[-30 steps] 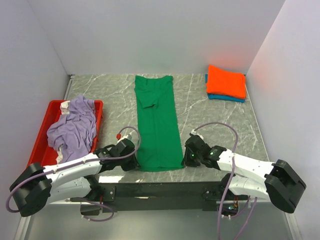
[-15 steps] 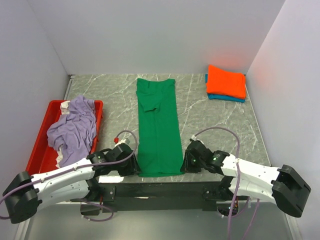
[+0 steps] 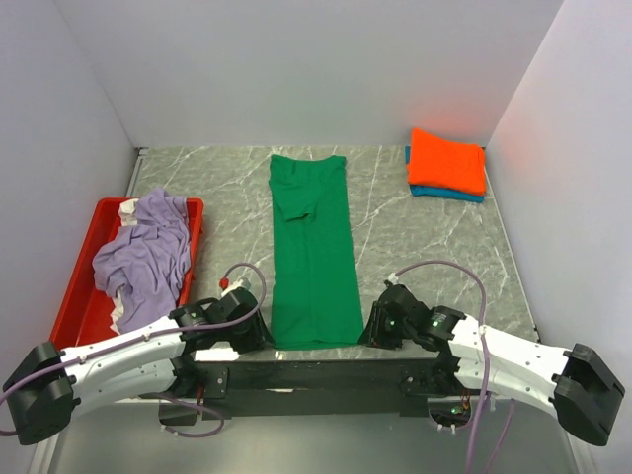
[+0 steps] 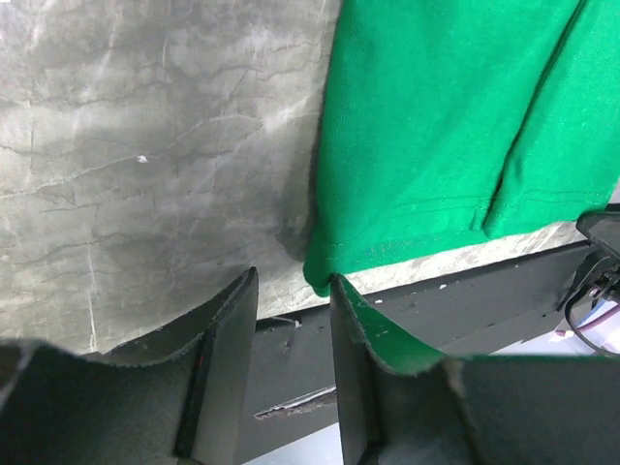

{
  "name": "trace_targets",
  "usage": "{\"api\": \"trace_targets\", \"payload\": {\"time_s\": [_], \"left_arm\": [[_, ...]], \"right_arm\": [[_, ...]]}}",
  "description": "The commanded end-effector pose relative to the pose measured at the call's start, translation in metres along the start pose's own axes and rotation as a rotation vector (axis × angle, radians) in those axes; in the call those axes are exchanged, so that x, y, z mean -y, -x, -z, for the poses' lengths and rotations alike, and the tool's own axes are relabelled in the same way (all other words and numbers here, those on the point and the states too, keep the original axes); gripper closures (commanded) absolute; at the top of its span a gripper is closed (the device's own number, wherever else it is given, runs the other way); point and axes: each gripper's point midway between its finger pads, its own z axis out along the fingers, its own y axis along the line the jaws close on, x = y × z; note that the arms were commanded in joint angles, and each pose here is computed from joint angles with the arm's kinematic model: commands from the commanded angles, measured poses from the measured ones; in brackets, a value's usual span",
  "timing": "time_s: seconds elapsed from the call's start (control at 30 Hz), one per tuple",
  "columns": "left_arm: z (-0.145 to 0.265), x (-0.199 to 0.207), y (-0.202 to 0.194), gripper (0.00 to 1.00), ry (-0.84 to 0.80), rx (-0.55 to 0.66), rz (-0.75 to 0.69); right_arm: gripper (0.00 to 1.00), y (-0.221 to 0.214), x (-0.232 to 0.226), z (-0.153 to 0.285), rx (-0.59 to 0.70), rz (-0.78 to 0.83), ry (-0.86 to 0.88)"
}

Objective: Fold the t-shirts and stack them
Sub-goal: Fold the tshirt

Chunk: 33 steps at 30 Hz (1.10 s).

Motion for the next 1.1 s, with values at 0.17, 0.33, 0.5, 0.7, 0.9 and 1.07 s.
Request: {"api": "trace_targets", "payload": {"time_s": [0.17,0.33,0.5,0.7,0.9,1.07], "left_arm": [[-0.004,0.004,-0.002,0.59,-0.037,0.001,0.03],[-0.014,0.002,-0.006,0.61,-0.046,-0.019,0.042],[-0.019,0.002,-0.008,0.65,-0.056,-0.02,0.054],[-0.018,0.003,-0.005,0.9,-0.054,-0.009,0.041],[-0.001,0.03,0.011,0.99,-0.088,0.034,-0.02],[0.018,0.058,0.022,0.99,-0.123,0.053,-0.078]], "right_arm": [[0.68,0.007,-0.001,0.002,0.035,-0.022,0.009],[0.71,0.006,-0.003,-0.004,0.021,-0.022,0.017],[0.77,0.005,-0.003,-0.007,0.013,-0.024,0.029],[0.9,0.012,-0.011,-0.003,0.037,-0.01,0.04],[1.0,0.038,-0.035,0.022,0.103,0.054,0.064],[1.0,0.055,-0.054,0.041,0.135,0.101,0.079]]}}
